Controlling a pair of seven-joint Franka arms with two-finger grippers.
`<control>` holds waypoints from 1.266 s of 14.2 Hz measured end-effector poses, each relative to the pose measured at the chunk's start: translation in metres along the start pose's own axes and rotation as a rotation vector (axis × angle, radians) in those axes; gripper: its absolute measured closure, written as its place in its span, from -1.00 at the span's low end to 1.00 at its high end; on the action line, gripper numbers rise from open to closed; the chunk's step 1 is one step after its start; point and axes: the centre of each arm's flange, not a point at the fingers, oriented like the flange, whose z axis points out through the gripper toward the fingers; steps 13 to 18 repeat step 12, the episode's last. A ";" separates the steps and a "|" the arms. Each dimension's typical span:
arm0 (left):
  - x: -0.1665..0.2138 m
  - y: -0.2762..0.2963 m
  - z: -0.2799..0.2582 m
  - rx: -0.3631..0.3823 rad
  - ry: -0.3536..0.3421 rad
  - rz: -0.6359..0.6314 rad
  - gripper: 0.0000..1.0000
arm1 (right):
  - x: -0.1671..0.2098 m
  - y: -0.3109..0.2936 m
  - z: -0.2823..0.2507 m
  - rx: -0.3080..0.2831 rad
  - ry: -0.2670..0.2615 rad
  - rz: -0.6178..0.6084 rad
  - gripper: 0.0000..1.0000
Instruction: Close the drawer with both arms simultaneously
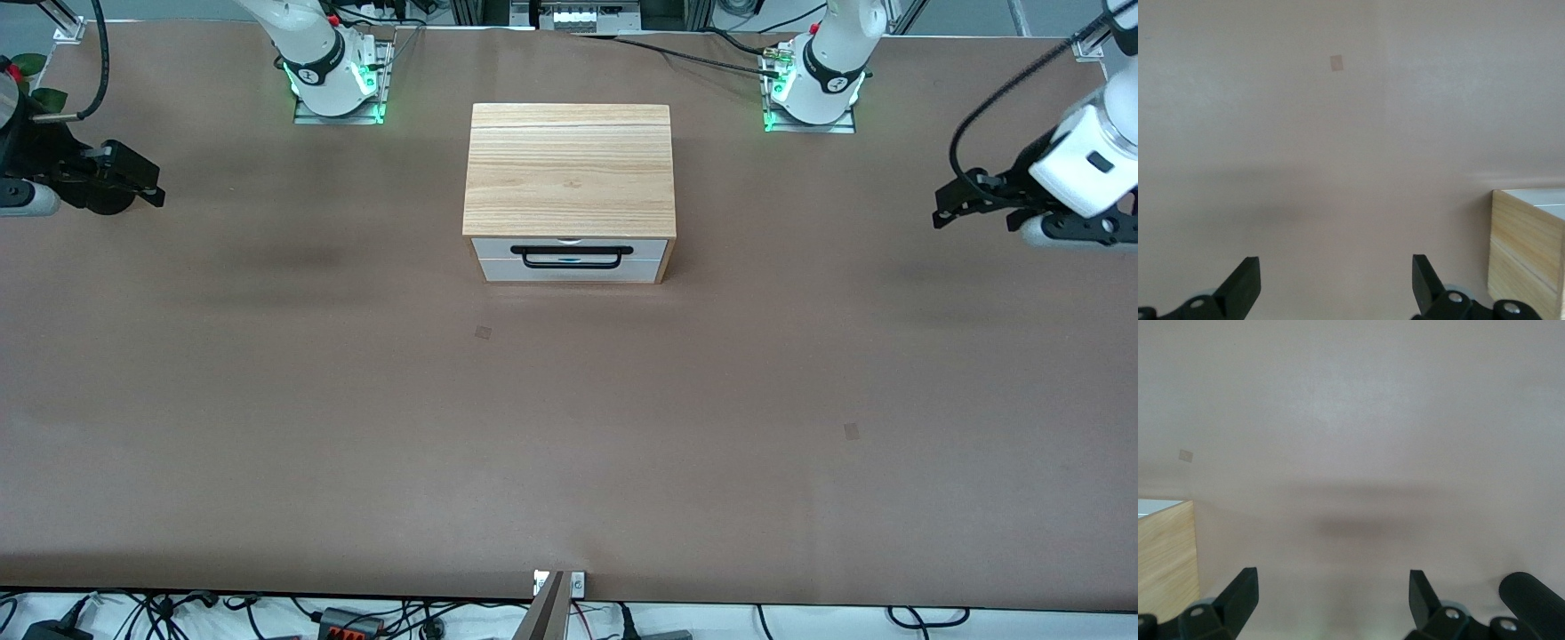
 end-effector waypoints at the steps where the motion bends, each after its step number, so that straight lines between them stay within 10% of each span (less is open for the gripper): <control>1: -0.003 0.004 0.000 0.019 0.005 0.011 -1.00 | 0.000 0.000 0.001 0.000 -0.001 0.001 -1.00; 18: 0.000 0.003 0.006 0.035 0.007 0.027 -1.00 | 0.000 0.002 0.001 0.000 -0.001 0.003 -1.00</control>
